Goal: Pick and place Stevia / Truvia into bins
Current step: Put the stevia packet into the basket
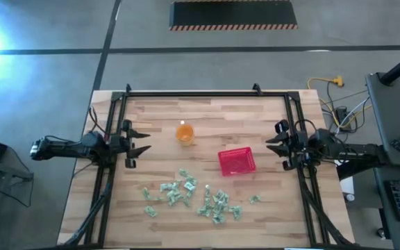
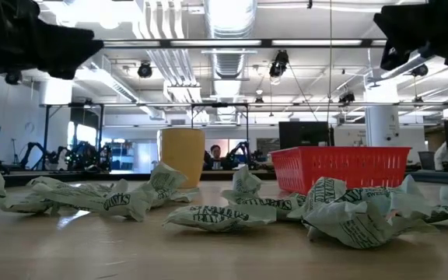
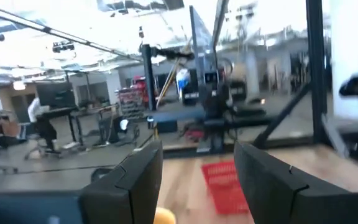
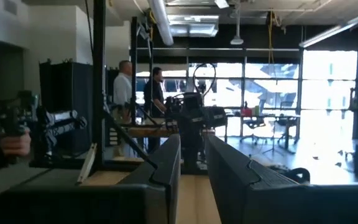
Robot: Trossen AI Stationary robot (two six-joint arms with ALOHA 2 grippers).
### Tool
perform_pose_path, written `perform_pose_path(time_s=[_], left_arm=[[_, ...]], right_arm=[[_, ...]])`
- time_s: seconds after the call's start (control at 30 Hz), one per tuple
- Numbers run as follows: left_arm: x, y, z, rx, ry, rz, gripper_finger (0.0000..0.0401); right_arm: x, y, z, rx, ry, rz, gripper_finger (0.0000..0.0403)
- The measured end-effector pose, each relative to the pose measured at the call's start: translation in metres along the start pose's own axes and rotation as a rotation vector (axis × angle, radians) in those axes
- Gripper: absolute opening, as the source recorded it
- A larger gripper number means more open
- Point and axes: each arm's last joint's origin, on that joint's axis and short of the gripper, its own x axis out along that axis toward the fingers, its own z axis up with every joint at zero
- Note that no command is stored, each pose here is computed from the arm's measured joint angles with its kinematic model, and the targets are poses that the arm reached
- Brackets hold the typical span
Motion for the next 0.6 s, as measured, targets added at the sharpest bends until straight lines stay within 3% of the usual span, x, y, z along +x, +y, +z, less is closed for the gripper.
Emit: perform_pose_path(time_s=[0.23,0.4,0.6], left_arm=[[-0.002,0.003,0.018,-0.068,-0.184,0.031,0.0183],[0.001,0.004,0.035,0.011,-0.217,-0.02,0.0183],[0.008,0.007,0.062,0.072,-0.236,-0.006,0.0183]], right_arm=[[0.0,0.0,0.002,-0.001,-0.02,0.002,0.0068],[0.0,0.0,0.006,-0.047,-0.06,0.003,0.0068],[0.0,0.0,0.008,-0.109,-0.087,-0.015,0.0068]])
